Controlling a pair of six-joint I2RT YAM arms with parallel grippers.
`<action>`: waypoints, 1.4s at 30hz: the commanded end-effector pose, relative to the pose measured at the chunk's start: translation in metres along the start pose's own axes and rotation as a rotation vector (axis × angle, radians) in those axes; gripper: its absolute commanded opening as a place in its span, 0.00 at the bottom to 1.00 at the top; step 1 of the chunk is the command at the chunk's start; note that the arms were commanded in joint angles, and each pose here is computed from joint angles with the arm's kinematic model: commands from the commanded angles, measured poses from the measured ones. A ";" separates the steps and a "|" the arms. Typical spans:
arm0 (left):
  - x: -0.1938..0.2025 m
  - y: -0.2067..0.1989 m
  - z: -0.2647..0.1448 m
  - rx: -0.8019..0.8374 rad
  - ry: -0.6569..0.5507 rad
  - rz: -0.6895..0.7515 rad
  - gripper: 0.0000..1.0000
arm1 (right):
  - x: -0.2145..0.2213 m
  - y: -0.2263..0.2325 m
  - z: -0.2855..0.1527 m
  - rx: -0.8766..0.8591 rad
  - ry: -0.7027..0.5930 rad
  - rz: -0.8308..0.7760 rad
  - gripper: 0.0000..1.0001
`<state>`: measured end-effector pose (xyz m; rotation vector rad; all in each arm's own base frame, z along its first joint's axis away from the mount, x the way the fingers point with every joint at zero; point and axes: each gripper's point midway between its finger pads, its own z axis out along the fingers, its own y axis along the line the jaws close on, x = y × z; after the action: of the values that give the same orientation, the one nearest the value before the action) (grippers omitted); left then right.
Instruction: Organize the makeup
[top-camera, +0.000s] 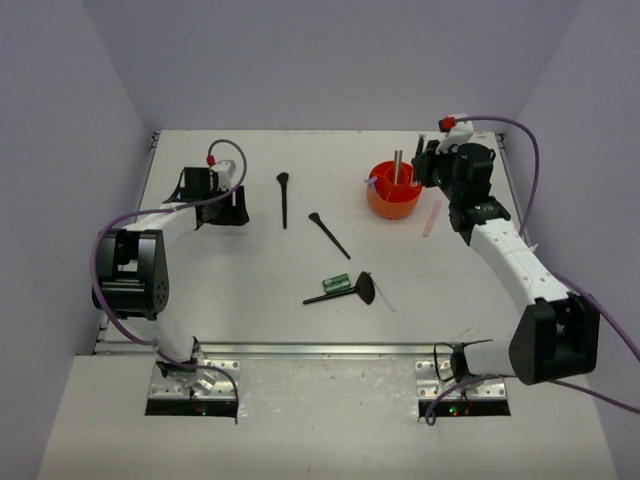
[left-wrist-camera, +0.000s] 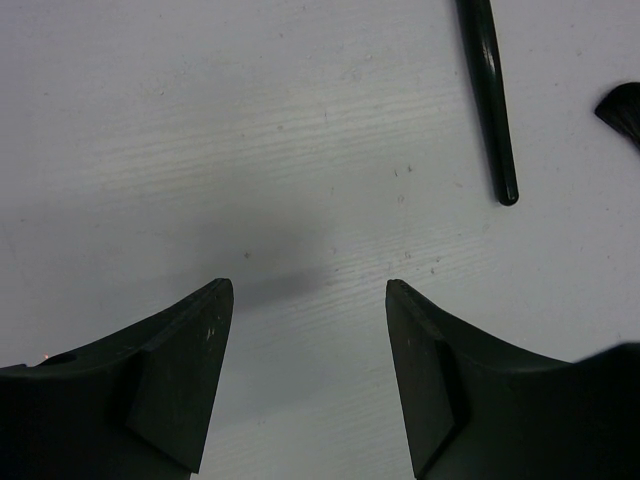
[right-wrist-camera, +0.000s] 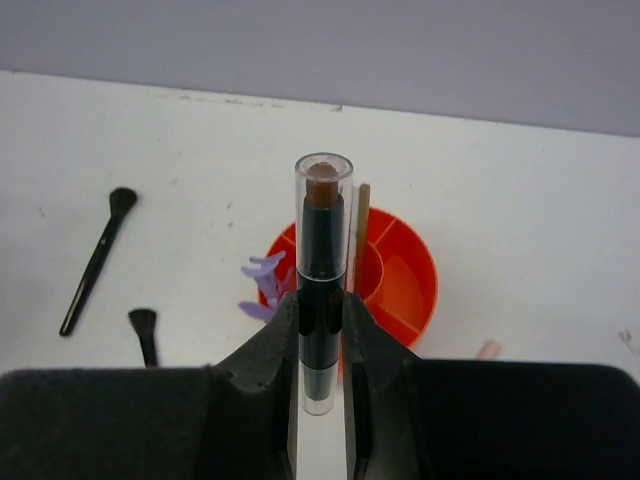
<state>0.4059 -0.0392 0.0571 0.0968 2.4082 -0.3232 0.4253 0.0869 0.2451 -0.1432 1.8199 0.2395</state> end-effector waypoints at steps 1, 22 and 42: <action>-0.026 0.006 -0.008 -0.030 -0.062 0.040 0.61 | -0.047 -0.004 0.039 -0.009 -0.228 0.028 0.00; -0.027 0.013 -0.006 -0.049 -0.042 0.052 0.61 | 0.002 -0.060 0.075 0.078 -0.192 0.049 0.00; -0.023 0.017 -0.005 -0.065 -0.020 0.060 0.61 | 0.072 -0.078 0.118 0.129 -0.060 0.094 0.00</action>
<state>0.4135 -0.0272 0.0656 0.1437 2.4155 -0.2317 0.5214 0.0431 0.1223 0.0255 1.8564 0.1907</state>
